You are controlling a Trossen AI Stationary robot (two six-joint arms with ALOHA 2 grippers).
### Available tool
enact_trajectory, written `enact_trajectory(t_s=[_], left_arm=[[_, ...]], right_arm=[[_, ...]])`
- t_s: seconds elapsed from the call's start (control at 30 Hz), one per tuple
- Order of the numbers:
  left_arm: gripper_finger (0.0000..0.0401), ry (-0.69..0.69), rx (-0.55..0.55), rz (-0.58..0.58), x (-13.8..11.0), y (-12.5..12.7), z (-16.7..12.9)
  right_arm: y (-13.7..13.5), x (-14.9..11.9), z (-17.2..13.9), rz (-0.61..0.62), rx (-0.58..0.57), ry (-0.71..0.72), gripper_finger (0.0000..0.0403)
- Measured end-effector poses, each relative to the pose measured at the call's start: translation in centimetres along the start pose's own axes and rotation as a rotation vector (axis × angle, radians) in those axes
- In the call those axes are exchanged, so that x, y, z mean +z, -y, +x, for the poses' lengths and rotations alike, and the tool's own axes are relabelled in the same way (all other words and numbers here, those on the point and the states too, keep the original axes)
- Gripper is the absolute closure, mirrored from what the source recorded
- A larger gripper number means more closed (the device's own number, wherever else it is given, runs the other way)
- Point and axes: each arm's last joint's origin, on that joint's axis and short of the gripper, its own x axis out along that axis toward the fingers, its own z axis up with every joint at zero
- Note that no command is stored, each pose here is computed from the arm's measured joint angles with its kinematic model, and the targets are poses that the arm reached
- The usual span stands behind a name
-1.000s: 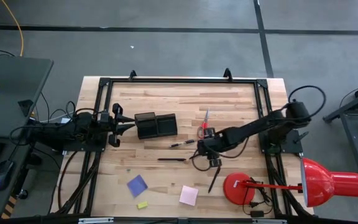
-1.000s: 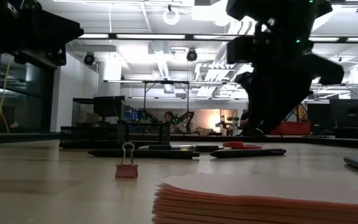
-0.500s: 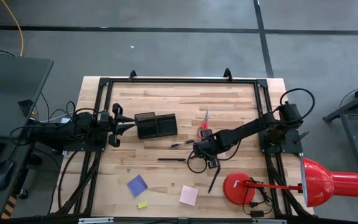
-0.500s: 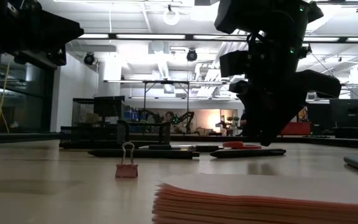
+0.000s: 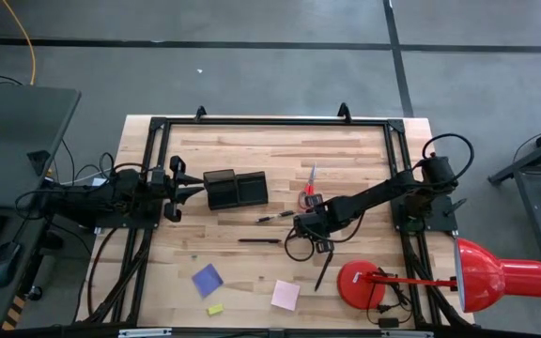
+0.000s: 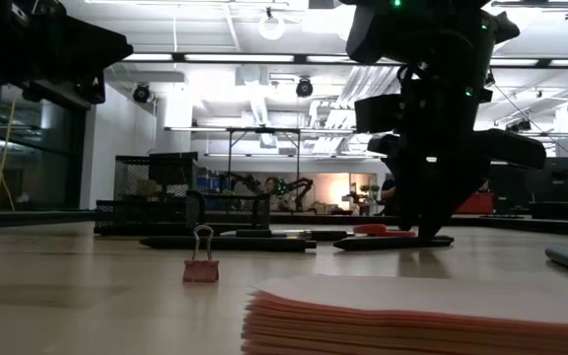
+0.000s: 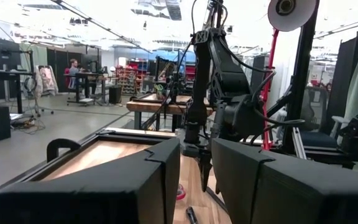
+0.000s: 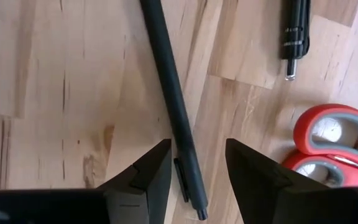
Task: Pick and place office supplies into organizer
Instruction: Put the top right black pen into the desk organizer
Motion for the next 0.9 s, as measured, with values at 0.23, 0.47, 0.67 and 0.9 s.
enact_trajectory(t_s=[0.23,0.47,0.67,0.9], left_arm=[[0.0318,0.0,0.0,0.0,0.0,0.0,0.0],[0.0318,0.001,0.0,0.0,0.0,0.0,0.0],[0.0318,0.001,0.0,0.001,0.0,0.0,0.0],[0.0318,0.0,0.0,0.001,0.0,0.0,0.0]], right_arm=[[1.1,0.0,0.2,0.065,0.064,-0.003,0.0259],[1.3,0.0,0.2,0.065,0.063,0.002,0.026],[1.0,0.4,0.2,0.041,0.109,0.05,0.0265],[1.1,0.6,0.2,0.026,0.105,0.068,0.0265]])
